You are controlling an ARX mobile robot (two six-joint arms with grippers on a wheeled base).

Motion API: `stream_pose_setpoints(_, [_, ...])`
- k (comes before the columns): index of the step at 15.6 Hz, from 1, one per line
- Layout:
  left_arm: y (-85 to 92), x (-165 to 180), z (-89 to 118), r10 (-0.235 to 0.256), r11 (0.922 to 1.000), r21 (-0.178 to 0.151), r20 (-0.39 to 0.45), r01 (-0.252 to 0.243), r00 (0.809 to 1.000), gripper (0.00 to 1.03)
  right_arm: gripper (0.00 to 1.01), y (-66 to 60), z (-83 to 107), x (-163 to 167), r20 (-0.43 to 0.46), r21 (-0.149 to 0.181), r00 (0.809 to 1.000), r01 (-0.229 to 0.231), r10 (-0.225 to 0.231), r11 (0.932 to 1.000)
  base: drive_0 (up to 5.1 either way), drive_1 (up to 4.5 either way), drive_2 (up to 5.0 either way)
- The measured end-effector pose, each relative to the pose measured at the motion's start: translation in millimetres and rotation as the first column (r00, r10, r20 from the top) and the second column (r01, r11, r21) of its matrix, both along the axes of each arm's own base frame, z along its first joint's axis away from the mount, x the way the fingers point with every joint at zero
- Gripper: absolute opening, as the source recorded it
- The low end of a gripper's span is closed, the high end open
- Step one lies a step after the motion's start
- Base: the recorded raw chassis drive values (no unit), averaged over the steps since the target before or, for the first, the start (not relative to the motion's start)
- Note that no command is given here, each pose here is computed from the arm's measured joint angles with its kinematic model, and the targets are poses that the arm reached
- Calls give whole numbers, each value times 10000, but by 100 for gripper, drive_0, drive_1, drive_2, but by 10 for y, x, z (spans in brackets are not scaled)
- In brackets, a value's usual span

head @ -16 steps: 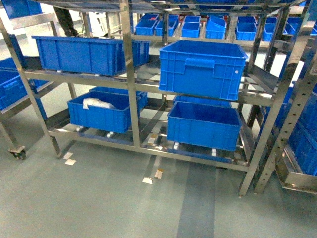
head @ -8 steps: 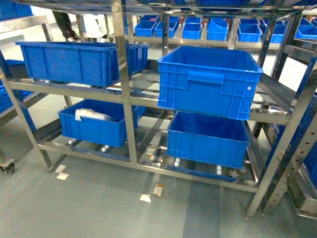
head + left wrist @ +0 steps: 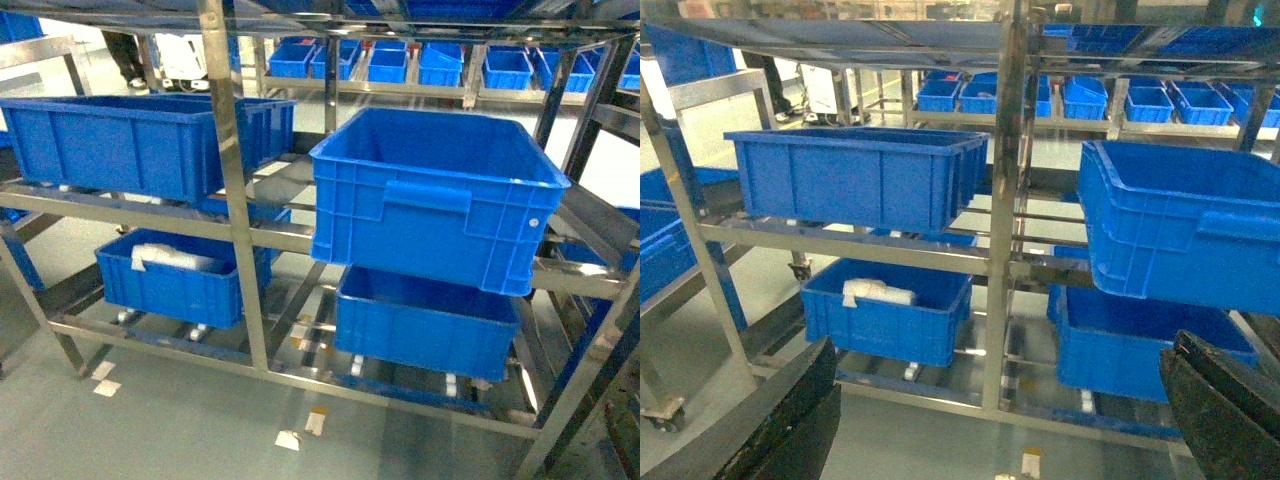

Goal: Pick red block from blue box to shelf

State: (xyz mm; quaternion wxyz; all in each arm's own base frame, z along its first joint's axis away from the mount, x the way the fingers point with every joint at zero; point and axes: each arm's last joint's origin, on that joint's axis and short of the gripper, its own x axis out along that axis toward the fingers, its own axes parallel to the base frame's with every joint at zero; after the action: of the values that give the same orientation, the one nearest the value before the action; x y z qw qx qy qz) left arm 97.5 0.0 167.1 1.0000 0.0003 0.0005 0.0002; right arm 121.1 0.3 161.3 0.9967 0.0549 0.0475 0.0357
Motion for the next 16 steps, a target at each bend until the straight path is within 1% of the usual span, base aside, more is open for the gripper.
stream_pose_setpoints(10, [0,0,3,0,10000,0,27,0,10000,98,29,0,3,0,31,-1,10000,0,0,10000,-1,417,-419])
stream_pose_setpoints(11, [0,0,1,0,10000,-4,11,0,10000,98,29,0,0,1,4,0,10000,0,0,10000,9,256,-238])
stream_pose_setpoints(16, [0,0,0,-4,10000,0,4,4,10000,98,29,0,-2,0,-23,0,10000,0,0,10000,0,0,0])
